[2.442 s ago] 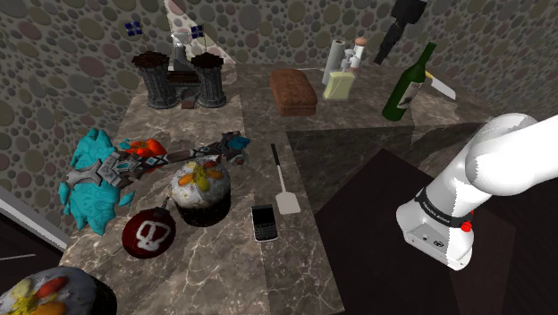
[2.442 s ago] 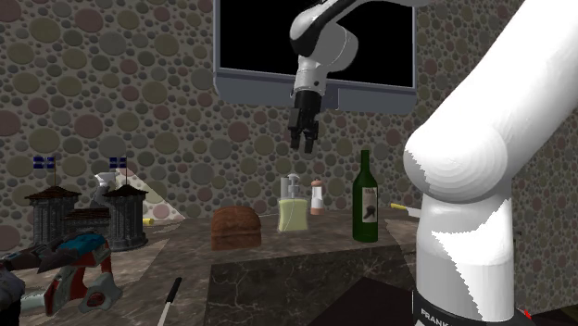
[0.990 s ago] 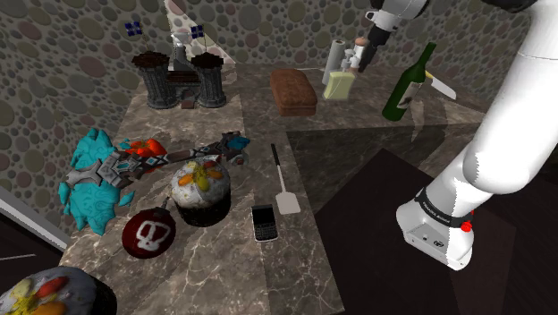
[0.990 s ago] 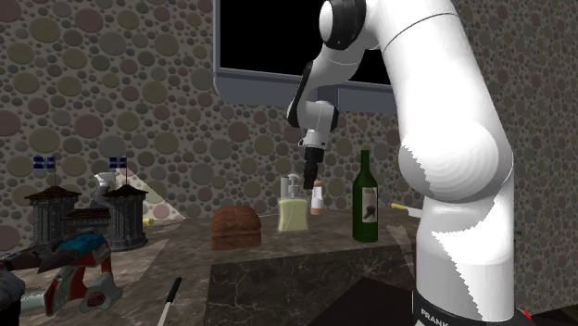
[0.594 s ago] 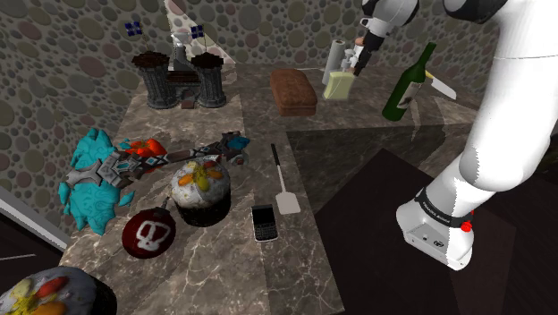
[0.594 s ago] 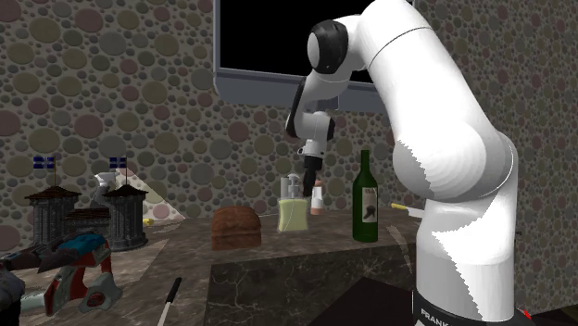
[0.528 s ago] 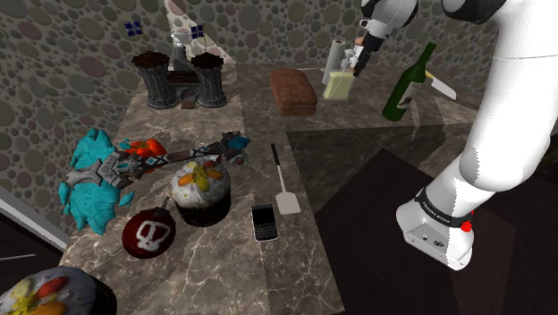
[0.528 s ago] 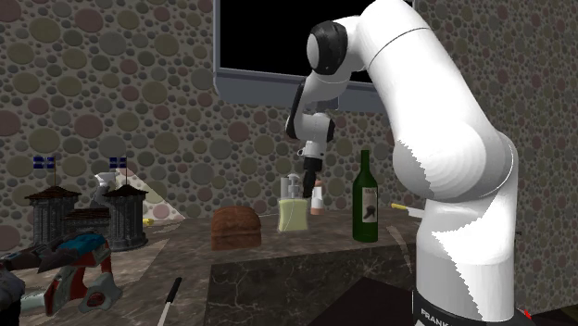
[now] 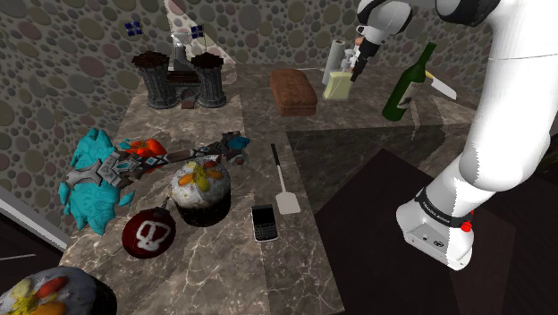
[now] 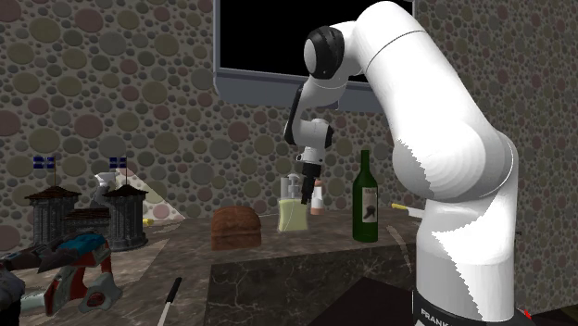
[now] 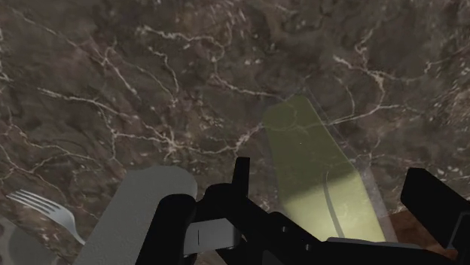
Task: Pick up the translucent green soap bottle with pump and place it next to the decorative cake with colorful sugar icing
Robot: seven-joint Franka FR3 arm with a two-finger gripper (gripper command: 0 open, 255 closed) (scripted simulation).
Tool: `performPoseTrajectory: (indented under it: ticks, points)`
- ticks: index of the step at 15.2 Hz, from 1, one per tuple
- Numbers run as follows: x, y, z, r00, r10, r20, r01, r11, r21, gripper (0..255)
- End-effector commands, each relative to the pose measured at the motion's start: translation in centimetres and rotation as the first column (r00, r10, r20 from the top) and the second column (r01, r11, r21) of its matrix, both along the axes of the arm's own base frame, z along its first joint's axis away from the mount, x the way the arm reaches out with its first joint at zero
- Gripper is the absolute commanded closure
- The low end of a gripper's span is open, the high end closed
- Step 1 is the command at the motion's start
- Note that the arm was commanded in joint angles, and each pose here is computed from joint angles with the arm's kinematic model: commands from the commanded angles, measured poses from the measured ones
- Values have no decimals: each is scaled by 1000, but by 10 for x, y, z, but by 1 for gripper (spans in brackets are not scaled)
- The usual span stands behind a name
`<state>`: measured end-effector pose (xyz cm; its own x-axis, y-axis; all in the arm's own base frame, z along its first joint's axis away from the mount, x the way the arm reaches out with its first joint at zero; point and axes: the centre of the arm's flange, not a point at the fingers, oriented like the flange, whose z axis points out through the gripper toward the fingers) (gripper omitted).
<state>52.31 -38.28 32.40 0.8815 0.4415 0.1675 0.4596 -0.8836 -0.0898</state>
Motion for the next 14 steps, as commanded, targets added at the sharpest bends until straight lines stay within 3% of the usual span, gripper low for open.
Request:
performPoseTrajectory:
  ticks: [1,3,4,14]
  points:
    - [0,0,0,1000,0,0,0,1000,0,0]
    - [0,0,0,1000,0,0,0,1000,0,0]
    - [0,0,0,1000,0,0,0,1000,0,255]
    - [0,0,5,1000,0,0,0,1000,0,255]
